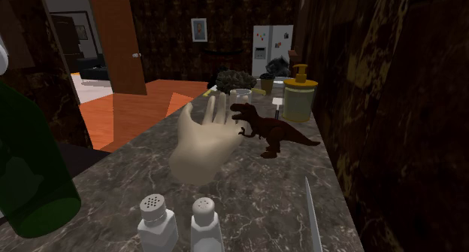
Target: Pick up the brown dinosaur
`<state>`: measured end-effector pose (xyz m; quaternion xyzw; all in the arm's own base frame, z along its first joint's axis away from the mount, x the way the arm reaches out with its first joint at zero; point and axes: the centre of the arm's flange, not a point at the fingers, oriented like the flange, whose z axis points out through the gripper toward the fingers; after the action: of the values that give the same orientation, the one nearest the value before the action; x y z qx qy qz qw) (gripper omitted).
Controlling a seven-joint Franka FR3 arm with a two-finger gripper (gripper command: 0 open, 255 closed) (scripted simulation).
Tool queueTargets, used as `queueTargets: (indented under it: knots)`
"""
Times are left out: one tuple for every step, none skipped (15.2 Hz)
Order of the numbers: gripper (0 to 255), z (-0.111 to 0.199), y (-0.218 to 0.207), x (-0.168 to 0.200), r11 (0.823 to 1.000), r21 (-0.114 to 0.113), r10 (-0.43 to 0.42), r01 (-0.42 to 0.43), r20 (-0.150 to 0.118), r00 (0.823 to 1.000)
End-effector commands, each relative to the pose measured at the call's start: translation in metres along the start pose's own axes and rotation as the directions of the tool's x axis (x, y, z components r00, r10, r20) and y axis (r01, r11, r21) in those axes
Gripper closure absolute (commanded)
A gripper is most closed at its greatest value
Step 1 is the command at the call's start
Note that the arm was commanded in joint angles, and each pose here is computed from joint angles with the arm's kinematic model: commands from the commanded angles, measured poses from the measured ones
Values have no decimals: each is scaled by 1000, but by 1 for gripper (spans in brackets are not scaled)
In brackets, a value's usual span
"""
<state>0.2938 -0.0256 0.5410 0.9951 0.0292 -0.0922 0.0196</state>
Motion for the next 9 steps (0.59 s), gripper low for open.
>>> queueTargets:
  knots:
    - [0,0,0,0,1000,0,0,0,0,1000]
    - [0,4,-6,10,1000,4,-3,3,-3,1000]
    - [0,8,-13,20,1000,8,-7,7,-5,1000]
    - [0,12,-19,30,1000,12,-10,10,-8,1000]
    - [0,17,-25,40,1000,16,-14,14,-10,1000]
    - [0,21,-32,50,1000,20,-17,18,-13,1000]
    - [0,24,-38,60,999,24,-21,21,-16,1000]
    - [0,28,-45,70,999,29,-24,25,-18,1000]
    - [0,32,-52,80,999,33,-27,28,-21,999]
